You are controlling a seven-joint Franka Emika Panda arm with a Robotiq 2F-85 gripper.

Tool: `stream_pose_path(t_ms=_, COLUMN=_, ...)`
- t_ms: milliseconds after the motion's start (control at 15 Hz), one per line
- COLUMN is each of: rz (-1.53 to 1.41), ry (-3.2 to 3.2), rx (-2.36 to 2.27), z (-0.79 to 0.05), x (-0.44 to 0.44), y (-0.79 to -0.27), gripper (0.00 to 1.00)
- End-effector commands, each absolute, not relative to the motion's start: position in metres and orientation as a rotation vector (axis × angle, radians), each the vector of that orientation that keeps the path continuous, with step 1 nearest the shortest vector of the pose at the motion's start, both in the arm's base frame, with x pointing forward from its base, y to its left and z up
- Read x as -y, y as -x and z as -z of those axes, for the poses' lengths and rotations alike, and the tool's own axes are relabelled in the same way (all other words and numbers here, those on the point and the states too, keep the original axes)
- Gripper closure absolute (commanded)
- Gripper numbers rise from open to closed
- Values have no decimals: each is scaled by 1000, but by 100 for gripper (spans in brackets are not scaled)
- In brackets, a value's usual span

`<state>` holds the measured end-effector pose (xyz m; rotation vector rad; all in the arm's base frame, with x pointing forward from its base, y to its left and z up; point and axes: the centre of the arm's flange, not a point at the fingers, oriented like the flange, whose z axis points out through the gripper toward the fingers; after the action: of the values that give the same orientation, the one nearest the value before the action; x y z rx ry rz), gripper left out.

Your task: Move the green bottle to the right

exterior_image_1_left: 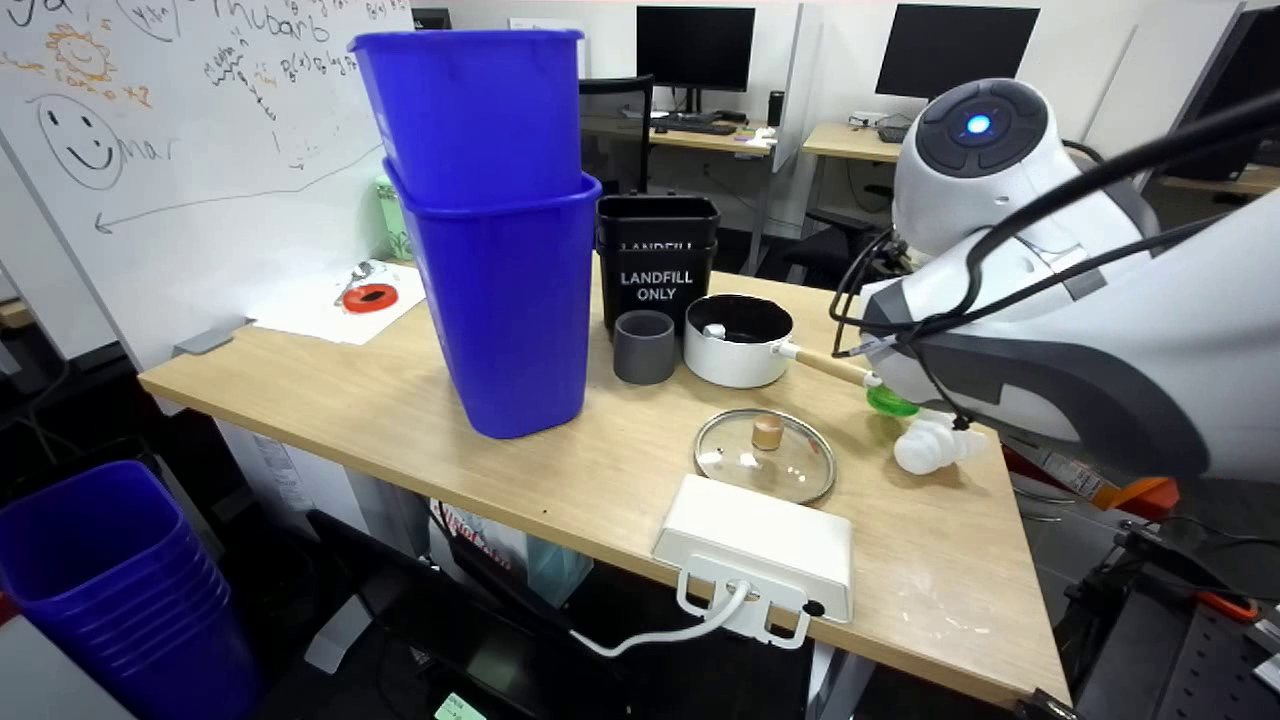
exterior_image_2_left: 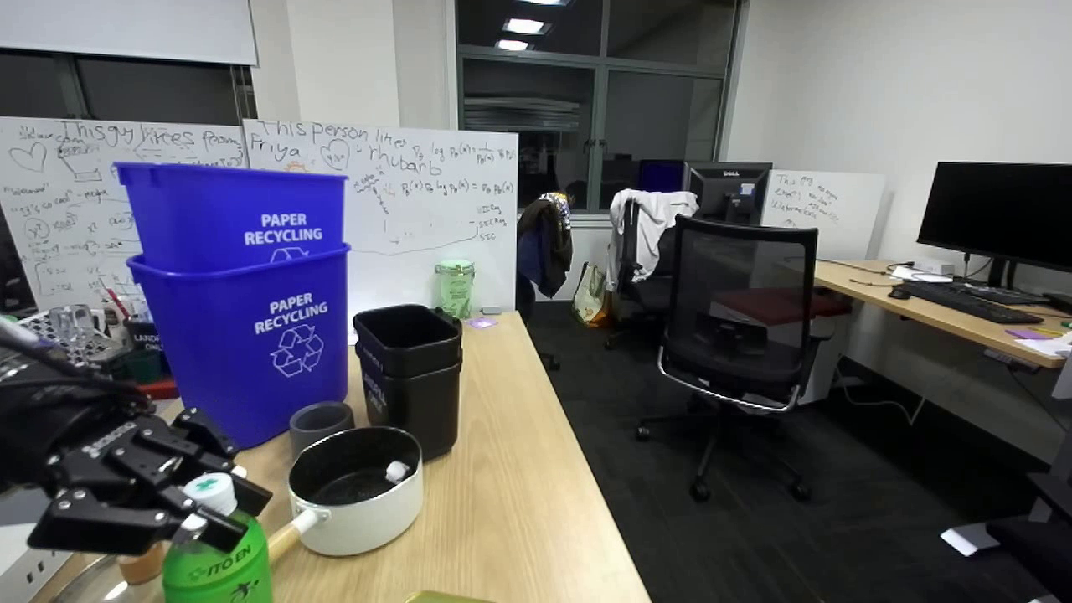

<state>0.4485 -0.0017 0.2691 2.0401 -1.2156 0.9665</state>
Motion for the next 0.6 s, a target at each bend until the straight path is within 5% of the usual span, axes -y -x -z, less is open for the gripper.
stream_pose_path(t_ms=0, rz=-959, ry=-2057, rx=1229, z=-262, x=-4, y=-432, gripper=89)
stream_pose_path(t_ms=333, rz=-938, ry=-2074, rx=1217, z=-254, x=-12, y=-420, gripper=83)
stream_pose_path(t_ms=400, rz=-935, ry=-2077, rx=1214, z=-253, x=-13, y=-419, gripper=72)
stream_pose_path(t_ms=467, rz=-931, ry=-2083, rx=1209, z=-252, x=-14, y=-418, gripper=39)
stream_pose_path(t_ms=533, rz=-924, ry=-2087, rx=1208, z=-252, x=-15, y=-416, gripper=37)
